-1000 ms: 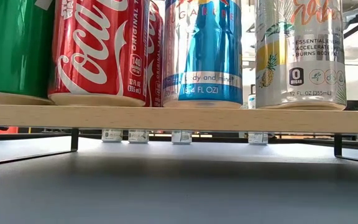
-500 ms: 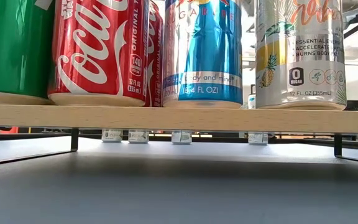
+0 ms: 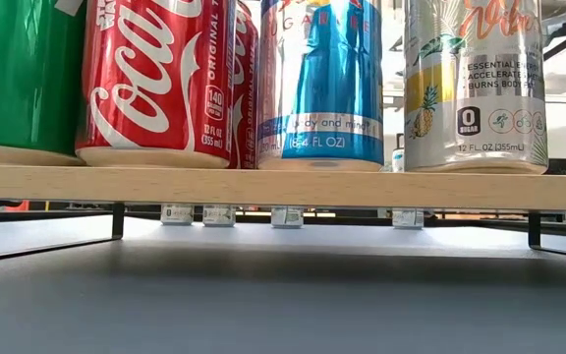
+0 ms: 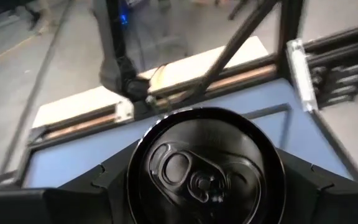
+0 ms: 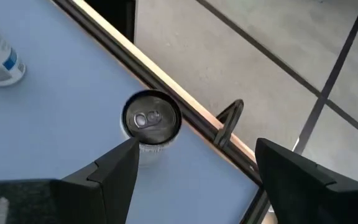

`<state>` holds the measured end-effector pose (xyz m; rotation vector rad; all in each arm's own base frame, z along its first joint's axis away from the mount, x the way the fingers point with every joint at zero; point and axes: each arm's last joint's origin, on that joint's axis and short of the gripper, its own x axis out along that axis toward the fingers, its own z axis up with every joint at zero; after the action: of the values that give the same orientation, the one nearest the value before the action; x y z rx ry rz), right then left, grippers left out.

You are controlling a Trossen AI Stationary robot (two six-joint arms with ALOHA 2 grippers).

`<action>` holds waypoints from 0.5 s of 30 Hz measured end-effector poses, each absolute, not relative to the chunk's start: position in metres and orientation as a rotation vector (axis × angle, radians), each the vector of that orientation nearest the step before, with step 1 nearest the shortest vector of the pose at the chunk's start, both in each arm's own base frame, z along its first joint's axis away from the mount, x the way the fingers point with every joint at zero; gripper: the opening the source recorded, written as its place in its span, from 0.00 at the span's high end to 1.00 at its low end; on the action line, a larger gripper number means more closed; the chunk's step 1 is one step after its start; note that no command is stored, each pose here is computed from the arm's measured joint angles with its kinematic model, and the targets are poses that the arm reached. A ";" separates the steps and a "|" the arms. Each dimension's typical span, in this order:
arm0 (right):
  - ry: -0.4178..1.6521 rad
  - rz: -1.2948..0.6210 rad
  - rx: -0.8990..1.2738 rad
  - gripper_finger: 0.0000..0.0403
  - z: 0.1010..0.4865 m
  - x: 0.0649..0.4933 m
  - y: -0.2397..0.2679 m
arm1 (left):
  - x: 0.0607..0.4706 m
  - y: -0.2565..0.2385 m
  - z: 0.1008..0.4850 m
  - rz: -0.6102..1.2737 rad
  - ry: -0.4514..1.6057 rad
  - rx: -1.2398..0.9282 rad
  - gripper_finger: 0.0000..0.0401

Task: Place canned beverage on shelf
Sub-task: Put the bottom left white-blue soda can on the shelf

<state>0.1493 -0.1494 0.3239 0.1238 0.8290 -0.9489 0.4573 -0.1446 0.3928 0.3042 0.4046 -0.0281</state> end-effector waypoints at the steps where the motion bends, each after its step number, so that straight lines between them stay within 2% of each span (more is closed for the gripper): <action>1: 0.832 -0.948 0.125 0.24 0.324 0.149 -0.149 | 0.459 -0.147 0.387 -0.016 0.381 0.308 0.37; 7: 0.851 -0.942 0.125 0.24 0.323 0.148 -0.148 | 0.460 -0.152 0.381 -0.010 0.363 0.196 0.37; 15: 0.850 -0.942 0.125 0.24 0.323 0.148 -0.148 | 0.459 -0.157 0.379 0.019 0.366 0.152 0.36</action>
<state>0.1484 -0.1484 0.3227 0.1247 0.8497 -0.9420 0.4592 -0.1574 0.3786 0.1517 0.3657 0.0189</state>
